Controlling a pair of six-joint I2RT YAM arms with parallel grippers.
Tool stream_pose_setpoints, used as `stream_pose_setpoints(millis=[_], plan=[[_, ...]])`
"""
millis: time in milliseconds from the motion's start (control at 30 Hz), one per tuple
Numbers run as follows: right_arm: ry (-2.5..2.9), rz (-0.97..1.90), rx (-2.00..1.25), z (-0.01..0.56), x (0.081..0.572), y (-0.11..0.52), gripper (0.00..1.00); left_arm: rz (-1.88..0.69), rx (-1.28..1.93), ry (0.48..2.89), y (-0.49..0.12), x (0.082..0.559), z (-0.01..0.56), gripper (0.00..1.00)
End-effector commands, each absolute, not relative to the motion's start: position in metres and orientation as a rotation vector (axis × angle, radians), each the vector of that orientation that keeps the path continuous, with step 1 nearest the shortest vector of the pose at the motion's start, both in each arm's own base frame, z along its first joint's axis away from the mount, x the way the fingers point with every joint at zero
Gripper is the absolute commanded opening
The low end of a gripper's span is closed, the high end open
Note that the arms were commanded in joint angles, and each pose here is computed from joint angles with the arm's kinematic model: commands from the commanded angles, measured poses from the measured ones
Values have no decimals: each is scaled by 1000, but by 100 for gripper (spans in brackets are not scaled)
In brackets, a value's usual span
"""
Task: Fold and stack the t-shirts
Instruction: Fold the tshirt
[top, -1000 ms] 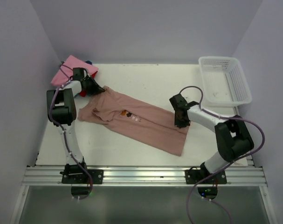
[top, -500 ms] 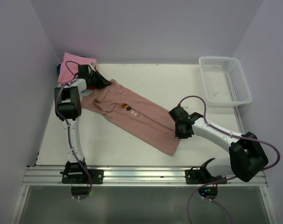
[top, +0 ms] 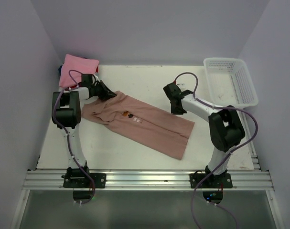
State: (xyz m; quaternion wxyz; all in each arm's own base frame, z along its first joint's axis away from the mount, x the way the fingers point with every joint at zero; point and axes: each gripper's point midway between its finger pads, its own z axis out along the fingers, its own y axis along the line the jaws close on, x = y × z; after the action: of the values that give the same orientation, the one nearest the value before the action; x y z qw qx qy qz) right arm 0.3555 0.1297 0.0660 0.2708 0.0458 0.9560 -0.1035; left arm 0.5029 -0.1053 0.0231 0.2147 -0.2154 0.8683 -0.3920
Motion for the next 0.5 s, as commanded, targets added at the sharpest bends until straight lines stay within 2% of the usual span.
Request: stream_pose_setpoints(millis=[0,300,467], plan=[[2589,-294,99,54,367,134,0,-1045,-586,2454,-103,494,21,0],[2650,-238,115,25,342,133,0,-969,-624,2456,-97,487,18,0],[2695,-178,114,16,322,135,0,-1017,-599,2495,-109,483,-1,0]])
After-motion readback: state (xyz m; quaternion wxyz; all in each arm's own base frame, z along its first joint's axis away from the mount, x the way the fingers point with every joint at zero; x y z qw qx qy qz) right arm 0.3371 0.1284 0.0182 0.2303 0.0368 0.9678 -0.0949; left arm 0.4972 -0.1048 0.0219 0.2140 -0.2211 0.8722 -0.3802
